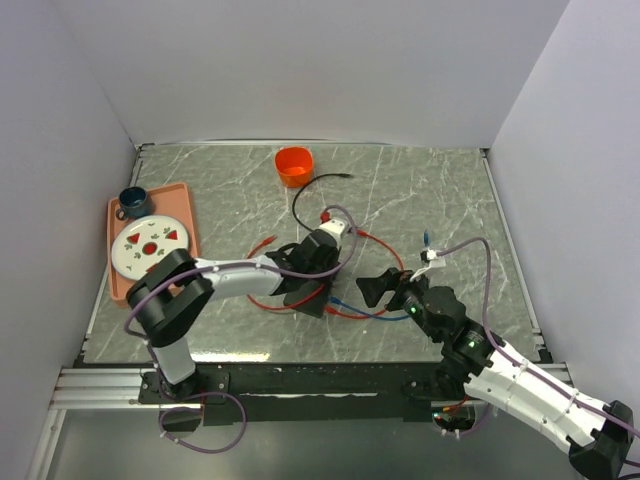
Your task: Insert the plug into the switch port
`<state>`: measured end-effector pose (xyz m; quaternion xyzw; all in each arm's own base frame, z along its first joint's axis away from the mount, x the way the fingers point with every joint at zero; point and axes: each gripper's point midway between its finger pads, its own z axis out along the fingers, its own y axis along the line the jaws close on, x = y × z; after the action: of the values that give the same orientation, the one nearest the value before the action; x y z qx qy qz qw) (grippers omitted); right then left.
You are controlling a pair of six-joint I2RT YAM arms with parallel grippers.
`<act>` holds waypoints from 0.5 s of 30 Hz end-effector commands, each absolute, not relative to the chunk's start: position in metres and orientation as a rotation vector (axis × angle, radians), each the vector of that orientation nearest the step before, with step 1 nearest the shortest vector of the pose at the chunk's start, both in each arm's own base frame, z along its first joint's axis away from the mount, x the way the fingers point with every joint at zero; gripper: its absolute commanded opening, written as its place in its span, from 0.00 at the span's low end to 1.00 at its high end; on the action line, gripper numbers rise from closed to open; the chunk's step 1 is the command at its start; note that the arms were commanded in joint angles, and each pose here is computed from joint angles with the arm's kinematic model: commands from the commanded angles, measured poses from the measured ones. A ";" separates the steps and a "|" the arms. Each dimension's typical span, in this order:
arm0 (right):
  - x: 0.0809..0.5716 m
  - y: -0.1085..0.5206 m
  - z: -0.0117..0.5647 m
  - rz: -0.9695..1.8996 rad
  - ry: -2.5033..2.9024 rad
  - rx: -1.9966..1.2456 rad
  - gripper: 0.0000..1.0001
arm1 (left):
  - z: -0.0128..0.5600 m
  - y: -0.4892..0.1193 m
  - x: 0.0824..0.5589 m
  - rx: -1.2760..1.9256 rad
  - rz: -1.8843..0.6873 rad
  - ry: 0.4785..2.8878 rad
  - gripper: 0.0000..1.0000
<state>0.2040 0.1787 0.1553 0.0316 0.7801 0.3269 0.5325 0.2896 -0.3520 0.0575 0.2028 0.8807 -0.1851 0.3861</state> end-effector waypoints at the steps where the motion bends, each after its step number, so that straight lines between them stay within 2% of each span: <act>1: 0.204 0.192 0.179 0.857 1.775 0.002 0.99 | 0.128 -0.359 0.286 0.483 -0.616 2.084 0.01; 5: 0.188 0.220 0.202 1.012 1.687 -0.179 0.99 | 0.164 -0.345 0.271 0.459 -0.723 1.999 0.01; 6: 0.187 0.224 0.209 1.027 1.660 -0.208 0.99 | 0.189 -0.340 0.269 0.440 -0.773 1.937 0.01; 15: 0.143 0.264 0.277 1.309 1.391 -0.534 0.97 | 0.268 -0.290 0.199 0.520 -1.220 1.594 0.01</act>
<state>0.1675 0.2475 0.2046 -0.1545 0.6954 0.4762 0.5156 0.2371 -0.2939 0.2318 0.1786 0.7373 -0.4063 0.5092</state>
